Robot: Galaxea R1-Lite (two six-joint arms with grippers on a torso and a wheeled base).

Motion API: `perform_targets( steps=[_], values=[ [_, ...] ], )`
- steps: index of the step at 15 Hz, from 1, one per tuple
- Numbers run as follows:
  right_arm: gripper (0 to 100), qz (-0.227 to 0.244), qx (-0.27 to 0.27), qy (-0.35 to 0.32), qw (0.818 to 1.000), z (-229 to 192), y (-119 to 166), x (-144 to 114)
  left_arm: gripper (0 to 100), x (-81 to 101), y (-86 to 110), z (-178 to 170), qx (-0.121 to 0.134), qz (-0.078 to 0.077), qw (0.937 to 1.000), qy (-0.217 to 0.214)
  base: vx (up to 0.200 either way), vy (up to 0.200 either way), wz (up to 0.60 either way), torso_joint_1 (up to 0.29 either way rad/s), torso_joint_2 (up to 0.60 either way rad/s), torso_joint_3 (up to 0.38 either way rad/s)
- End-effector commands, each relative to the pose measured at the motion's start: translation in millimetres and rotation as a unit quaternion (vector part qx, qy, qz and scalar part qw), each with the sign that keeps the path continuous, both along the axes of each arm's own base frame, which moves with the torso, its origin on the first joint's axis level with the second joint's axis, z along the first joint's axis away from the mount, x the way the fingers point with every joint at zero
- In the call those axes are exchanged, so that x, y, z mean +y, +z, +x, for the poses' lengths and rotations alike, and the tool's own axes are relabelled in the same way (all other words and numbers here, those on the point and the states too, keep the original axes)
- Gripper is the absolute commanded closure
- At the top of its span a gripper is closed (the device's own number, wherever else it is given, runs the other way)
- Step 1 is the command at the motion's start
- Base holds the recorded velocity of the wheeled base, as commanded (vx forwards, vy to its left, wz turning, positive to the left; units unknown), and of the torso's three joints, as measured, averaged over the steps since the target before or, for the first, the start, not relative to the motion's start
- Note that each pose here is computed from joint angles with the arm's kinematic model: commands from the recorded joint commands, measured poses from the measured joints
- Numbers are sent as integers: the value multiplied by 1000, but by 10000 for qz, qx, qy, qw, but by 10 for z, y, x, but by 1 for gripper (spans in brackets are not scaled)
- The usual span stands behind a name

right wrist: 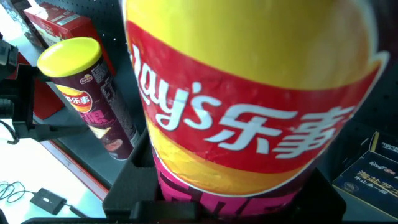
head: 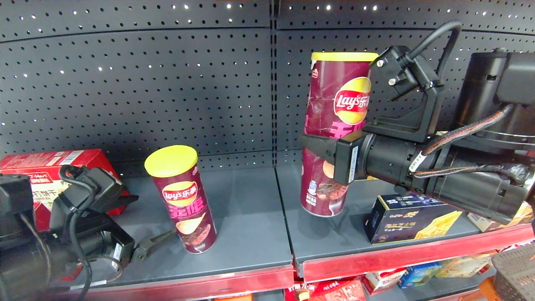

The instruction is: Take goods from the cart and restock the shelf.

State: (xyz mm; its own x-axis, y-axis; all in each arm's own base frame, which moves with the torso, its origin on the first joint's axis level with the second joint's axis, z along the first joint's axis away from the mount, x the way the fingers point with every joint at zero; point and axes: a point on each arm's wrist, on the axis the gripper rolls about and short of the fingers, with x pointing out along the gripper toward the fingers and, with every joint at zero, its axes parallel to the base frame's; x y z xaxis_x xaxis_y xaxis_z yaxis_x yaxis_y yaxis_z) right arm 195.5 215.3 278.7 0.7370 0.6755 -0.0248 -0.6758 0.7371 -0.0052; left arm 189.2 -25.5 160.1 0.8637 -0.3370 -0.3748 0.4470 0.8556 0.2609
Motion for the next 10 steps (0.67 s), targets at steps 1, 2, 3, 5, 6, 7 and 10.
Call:
perform_targets(
  steps=[1, 2, 3, 5, 6, 7, 10],
  values=[
    [100, 0, -2, 3, 10000, -2, 1, 2, 0, 22, 13, 18, -23, 10, 10000, 78, 0, 0, 0, 0, 0, 0],
    [100, 0, -2, -5, 10000, 2, 1, -1, 0, 31, 22, 24, -46, 14, 9999, 115, 0, 0, 0, 0, 0, 0],
    [100, 0, -2, -5, 10000, 2, 1, -1, 0, 40, 32, 30, -62, 21, 9999, 159, 0, 0, 0, 0, 0, 0],
    [100, 0, -2, -5, 10000, 2, 1, -1, 0, 71, 49, 31, -106, 62, 9994, 318, 0, 0, 0, 0, 0, 0],
    [100, 0, -2, -5, 10000, 2, 1, -1, 0, 96, 55, 28, -126, 81, 9991, 388, 0, 0, 0, 0, 0, 0],
    [100, 6, -7, 3, 10000, -5, 5, -1, 0, 102, 59, 27, -141, 82, 9990, 410, 0, 0, 0, 0, 0, 0],
    [100, 6, -7, -5, 10000, -1, 5, -4, 0, 142, 86, 79, -189, 105, 9977, 649, 0, 0, 0, 0, 0, 0]
  ],
)
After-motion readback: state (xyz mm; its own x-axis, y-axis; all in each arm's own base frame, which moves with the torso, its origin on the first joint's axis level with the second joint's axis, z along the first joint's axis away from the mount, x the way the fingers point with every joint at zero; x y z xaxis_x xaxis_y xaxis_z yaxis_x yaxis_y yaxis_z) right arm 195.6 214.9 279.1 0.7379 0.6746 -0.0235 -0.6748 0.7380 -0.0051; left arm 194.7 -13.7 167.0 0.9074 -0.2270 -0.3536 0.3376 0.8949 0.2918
